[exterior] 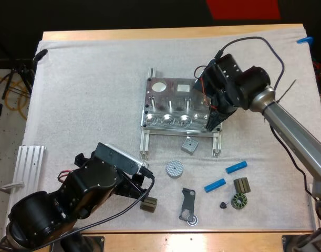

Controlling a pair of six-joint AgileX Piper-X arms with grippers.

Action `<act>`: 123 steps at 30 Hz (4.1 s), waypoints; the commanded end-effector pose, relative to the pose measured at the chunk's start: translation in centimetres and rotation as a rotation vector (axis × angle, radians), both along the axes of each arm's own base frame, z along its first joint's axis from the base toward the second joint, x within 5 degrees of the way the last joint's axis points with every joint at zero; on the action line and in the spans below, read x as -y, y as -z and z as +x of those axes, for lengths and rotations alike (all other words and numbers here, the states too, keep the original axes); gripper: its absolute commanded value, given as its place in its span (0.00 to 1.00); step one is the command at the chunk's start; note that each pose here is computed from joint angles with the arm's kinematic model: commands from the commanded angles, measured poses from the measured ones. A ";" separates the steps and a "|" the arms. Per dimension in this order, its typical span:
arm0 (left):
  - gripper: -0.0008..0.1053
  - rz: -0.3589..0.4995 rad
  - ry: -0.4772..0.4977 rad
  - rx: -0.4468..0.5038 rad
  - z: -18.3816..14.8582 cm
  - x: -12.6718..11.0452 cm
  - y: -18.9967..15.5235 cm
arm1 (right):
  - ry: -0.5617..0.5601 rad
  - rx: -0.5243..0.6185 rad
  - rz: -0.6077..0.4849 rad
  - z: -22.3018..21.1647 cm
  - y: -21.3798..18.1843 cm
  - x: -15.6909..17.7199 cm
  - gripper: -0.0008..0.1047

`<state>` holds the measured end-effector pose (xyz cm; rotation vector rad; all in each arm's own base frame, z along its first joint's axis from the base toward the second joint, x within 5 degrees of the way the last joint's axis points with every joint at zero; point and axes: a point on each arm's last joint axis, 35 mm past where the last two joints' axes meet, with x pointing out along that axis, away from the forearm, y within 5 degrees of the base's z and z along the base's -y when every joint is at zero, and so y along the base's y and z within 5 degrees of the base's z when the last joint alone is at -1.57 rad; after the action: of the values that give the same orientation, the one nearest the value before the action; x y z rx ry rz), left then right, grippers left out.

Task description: Load cells from right to left

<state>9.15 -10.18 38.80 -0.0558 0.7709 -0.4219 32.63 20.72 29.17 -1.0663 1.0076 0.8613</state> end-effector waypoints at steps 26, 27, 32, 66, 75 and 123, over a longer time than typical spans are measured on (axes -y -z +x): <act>0.67 0.000 -0.014 0.022 0.0 -0.2 -0.3 | -0.007 -0.038 -0.047 2.4 3.2 0.5 0.01; 0.67 0.000 -0.014 0.022 0.0 -0.2 -0.3 | -0.008 -0.041 -0.043 2.4 3.2 0.5 0.01; 0.67 0.000 -0.014 0.022 0.0 -0.2 -0.3 | -0.011 -0.049 -0.036 2.5 3.4 0.4 0.01; 0.67 0.000 -0.014 0.022 0.0 -0.2 -0.3 | 0.007 -0.074 -0.020 3.0 4.7 0.1 0.01; 0.67 0.000 -0.014 0.022 0.0 -0.2 -0.3 | 0.005 -0.107 -0.047 2.6 4.8 0.3 0.01; 0.67 -0.004 -0.012 0.027 0.0 -0.1 -0.4 | 0.038 -0.033 -0.149 3.5 6.0 0.3 0.01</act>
<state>9.17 -10.19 38.81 -0.0519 0.7669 -0.4224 35.67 20.81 23.38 -1.1133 1.1224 0.8499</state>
